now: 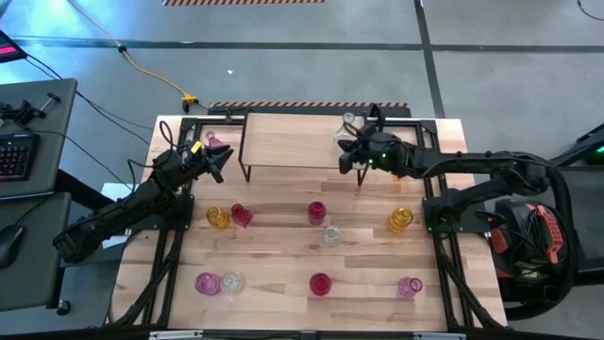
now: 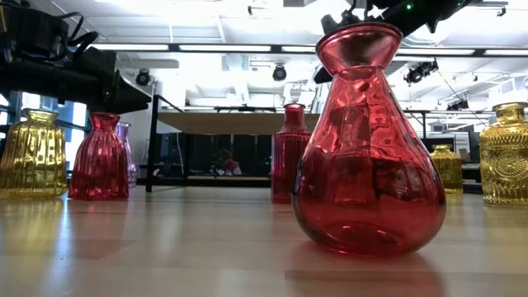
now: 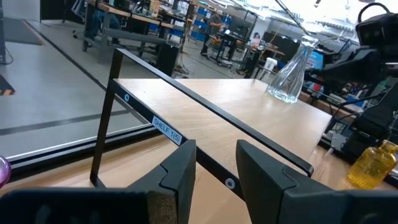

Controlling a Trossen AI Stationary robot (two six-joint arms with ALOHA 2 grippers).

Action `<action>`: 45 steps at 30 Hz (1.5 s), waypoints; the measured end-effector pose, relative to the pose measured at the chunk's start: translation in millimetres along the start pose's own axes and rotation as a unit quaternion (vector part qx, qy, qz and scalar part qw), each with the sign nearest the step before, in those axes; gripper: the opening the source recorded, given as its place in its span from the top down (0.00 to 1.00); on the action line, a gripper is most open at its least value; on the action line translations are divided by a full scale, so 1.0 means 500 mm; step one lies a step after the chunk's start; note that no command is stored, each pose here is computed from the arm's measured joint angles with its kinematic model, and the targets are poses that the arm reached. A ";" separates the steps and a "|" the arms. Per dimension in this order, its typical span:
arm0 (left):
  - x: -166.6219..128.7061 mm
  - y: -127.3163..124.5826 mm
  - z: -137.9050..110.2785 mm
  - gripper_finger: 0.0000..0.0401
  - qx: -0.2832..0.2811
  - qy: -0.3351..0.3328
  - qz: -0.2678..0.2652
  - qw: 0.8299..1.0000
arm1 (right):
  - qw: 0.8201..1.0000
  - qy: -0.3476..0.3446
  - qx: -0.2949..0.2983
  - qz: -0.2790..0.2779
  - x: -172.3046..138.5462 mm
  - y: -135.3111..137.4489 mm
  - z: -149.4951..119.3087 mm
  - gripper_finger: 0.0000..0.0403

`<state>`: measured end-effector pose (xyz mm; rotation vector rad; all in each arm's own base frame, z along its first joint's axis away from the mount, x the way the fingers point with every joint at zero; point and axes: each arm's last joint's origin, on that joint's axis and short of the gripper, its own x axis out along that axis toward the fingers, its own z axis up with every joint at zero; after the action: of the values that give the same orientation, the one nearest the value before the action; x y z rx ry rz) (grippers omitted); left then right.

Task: Sort vases onto shelf
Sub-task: Put the top transparent vase on the shelf

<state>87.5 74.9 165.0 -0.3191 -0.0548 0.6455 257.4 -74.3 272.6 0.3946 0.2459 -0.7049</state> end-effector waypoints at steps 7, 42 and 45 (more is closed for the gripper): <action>0.000 0.000 0.000 0.73 0.000 0.000 0.001 1.000 | 1.000 -0.006 0.001 -0.018 0.006 -0.014 0.008 1.00; 0.000 0.000 0.000 0.73 0.004 -0.001 0.002 1.000 | 0.999 0.006 0.020 -0.047 0.025 -0.077 0.028 1.00; 0.000 0.000 0.000 0.73 0.004 -0.001 0.002 1.000 | 0.999 0.011 0.021 -0.034 0.025 -0.075 0.027 1.00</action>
<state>87.4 75.0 165.1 -0.3109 -0.0533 0.6501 242.7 -113.5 270.2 0.4361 0.2676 -0.7741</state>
